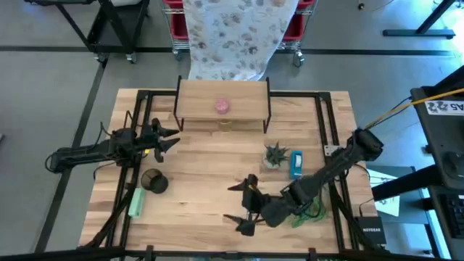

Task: Stock shelves
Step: Put the top potted plant on the shelf

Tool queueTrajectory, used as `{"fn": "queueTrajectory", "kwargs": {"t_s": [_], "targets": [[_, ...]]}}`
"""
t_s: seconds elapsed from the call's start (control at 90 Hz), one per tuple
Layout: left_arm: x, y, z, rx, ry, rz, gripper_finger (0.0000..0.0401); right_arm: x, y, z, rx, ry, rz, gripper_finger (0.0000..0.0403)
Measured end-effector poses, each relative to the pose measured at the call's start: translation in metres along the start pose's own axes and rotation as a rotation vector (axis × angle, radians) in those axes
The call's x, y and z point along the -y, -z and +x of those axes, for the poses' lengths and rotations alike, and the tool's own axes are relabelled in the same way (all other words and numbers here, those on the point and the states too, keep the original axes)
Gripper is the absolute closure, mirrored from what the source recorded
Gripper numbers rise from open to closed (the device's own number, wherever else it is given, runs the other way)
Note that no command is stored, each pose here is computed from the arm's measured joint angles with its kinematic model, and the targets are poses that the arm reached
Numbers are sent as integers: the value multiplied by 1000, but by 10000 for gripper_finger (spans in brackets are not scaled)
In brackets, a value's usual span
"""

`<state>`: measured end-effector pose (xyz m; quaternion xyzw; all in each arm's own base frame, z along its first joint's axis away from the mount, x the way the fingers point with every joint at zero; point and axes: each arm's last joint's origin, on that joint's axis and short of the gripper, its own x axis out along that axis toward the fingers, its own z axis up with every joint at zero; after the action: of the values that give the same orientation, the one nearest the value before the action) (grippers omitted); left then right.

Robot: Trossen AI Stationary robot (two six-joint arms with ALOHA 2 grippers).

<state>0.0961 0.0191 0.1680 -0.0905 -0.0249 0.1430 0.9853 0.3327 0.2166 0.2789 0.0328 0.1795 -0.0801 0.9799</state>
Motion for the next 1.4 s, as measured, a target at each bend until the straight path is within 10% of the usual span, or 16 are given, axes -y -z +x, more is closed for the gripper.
{"fn": "queueTrajectory", "kwargs": {"t_s": [0.211, 0.367, 0.622, 0.989, 1.4], "targets": [[0, 0, 0, 1, -1, -81, 243, 9, 0, -22, -20, 210, -148, 8], [0, 0, 0, -1, 10, -282, 243, 25, 4, -37, -172, 183, -62, 8], [2, -2, 0, 2, 57, -285, 243, 45, 22, -39, -476, 186, 10, 8], [25, -34, -1, 123, 294, -142, 264, 94, 22, -84, -868, 372, 4, 8], [80, -78, 69, -203, 294, 98, 280, 138, 6, -102, -866, 377, -58, 8]]}}
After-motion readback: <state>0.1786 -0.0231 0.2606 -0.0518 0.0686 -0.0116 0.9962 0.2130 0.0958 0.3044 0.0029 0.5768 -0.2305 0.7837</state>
